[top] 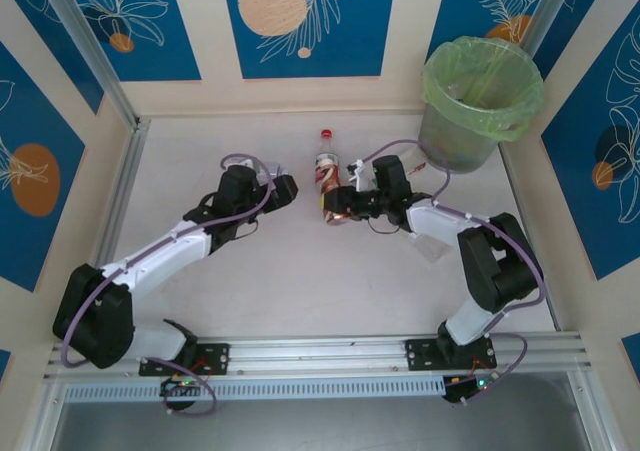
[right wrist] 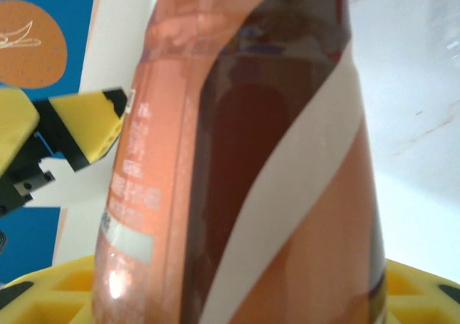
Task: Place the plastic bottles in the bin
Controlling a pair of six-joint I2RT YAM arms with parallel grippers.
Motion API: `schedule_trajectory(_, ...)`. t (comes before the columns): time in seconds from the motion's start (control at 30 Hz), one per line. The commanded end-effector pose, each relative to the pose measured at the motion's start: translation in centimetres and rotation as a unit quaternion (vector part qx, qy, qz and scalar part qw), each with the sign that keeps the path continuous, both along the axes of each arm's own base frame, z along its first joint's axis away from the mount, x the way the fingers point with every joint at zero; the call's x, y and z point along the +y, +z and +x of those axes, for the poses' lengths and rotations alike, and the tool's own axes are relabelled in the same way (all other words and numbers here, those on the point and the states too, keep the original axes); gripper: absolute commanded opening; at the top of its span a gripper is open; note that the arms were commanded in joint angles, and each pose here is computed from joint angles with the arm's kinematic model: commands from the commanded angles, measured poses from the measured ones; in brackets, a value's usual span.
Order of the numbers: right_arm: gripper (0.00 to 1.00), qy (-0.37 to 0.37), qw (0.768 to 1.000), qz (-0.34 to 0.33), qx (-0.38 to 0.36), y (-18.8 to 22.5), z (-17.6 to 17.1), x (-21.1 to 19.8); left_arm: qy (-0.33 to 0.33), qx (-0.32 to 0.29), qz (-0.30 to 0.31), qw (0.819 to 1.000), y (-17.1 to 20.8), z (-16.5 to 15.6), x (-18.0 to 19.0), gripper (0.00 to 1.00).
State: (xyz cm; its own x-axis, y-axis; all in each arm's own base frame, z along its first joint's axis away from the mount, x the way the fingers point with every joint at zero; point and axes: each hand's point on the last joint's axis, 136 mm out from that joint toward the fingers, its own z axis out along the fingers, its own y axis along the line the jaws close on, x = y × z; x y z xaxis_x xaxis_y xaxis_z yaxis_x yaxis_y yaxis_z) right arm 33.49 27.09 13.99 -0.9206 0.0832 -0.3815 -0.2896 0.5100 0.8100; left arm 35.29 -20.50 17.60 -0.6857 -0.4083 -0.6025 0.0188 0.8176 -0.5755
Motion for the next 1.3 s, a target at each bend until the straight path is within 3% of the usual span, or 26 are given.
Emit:
schedule_trajectory(0.0, 0.48, -0.018, 0.999, -0.006, -0.041, 2.6, 1.3, -1.3, 0.015, 0.001, 0.021, 1.000, -0.3, -0.4, 1.6, 1.00)
schedule_trajectory(0.17, 0.48, -0.054, 0.995, -0.002, -0.082, 5.7, 3.3, -3.7, 0.001, -0.031, 0.004, 1.000, 0.6, -0.7, 1.3, 1.00)
schedule_trajectory(0.53, 0.48, -0.157, 0.972, -0.031, -0.173, 13.0, 7.3, -11.2, 0.003, 0.000, 0.029, 1.000, -0.6, -0.7, 1.5, 1.00)
schedule_trajectory(0.77, 0.48, -0.249, 0.934, -0.090, -0.240, 18.0, 10.8, -16.9, 0.003, 0.008, 0.026, 1.000, -1.2, -0.4, 1.2, 1.00)
schedule_trajectory(1.1, 0.48, -0.301, 0.899, -0.137, -0.286, 24.0, 14.5, -23.5, -0.001, 0.011, 0.017, 1.000, -1.3, -0.1, 0.7, 1.00)
schedule_trajectory(1.27, 0.49, -0.369, 0.862, -0.157, -0.309, 26.8, 16.1, -28.5, -0.006, 0.016, 0.008, 1.000, -1.4, -0.1, 0.3, 1.00)
